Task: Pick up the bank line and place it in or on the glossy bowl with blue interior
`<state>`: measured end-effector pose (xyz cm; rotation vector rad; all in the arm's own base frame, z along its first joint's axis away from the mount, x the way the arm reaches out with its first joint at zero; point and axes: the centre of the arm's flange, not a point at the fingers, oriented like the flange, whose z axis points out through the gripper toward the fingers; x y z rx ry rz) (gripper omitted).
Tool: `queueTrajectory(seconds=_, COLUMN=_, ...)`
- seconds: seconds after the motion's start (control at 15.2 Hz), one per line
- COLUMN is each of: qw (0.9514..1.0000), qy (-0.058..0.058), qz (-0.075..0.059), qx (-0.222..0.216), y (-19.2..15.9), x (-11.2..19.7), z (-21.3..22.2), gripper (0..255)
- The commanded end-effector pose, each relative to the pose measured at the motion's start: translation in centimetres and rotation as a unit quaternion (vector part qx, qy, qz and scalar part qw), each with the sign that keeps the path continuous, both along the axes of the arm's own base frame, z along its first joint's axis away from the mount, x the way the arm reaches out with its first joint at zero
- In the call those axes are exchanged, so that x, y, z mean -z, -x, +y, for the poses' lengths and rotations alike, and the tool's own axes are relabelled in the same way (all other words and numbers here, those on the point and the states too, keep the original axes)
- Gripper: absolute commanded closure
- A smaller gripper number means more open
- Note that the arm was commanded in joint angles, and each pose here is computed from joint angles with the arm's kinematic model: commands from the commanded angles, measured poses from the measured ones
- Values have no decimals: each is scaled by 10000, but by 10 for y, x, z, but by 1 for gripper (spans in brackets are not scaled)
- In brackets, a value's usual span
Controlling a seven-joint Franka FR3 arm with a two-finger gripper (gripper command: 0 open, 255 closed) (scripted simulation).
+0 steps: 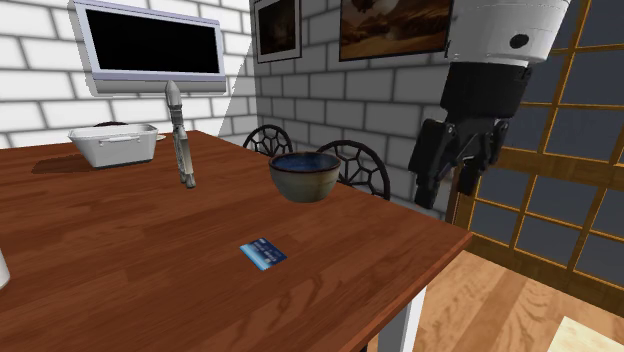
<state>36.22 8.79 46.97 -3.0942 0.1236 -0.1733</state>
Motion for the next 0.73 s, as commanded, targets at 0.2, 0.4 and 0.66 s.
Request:
queueTrajectory(seconds=0.2, qw=9983, qy=46, qz=-549, qx=-165, y=-31, x=32, z=34, gripper=0)
queueTrajectory(seconds=0.4, qw=9959, qy=77, qz=-859, qx=-262, y=-52, x=50, z=56, gripper=0)
queueTrajectory(seconds=0.66, qw=9910, qy=119, qz=-1272, qx=-390, y=-80, x=72, z=84, gripper=0)
